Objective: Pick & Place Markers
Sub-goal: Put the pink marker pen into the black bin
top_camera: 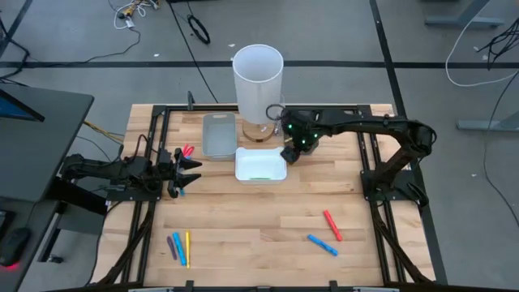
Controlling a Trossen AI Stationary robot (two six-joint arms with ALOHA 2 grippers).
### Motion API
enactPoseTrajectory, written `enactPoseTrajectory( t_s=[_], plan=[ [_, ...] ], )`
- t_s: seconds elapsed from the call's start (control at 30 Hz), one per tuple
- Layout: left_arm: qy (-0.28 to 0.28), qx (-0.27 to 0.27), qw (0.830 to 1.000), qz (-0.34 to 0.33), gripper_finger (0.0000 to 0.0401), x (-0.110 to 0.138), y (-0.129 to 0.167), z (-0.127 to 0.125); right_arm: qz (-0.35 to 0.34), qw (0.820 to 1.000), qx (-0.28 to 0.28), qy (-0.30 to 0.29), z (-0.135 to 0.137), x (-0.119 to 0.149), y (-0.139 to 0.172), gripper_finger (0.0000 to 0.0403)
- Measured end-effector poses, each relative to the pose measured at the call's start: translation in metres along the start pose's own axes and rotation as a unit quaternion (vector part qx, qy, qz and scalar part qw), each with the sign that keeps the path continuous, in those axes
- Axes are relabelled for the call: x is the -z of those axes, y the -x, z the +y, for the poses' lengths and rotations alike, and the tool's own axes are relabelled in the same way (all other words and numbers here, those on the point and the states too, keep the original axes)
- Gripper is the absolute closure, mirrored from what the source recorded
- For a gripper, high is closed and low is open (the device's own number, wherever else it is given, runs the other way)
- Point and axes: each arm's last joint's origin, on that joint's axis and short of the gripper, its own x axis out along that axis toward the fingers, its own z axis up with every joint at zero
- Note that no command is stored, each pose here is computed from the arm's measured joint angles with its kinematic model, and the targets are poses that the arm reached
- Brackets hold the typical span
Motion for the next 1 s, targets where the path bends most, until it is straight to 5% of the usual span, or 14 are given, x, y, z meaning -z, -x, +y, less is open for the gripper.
enactPoseTrajectory(
  t_s=[0.43, 1.0],
  plan=[
    [0.000, 0.000, 1.000, 0.000, 0.0167, 0.000, 0.000, 0.000, 0.028, 0.989, -0.029, 0.141, 0.062, 0.041, -0.008, 0.0140],
    [0.000, 0.000, 1.000, 0.000, 0.0167, 0.000, 0.000, 0.000, 0.079, 0.965, -0.053, 0.243, 0.122, 0.111, -0.009, 0.0140]
  ],
)
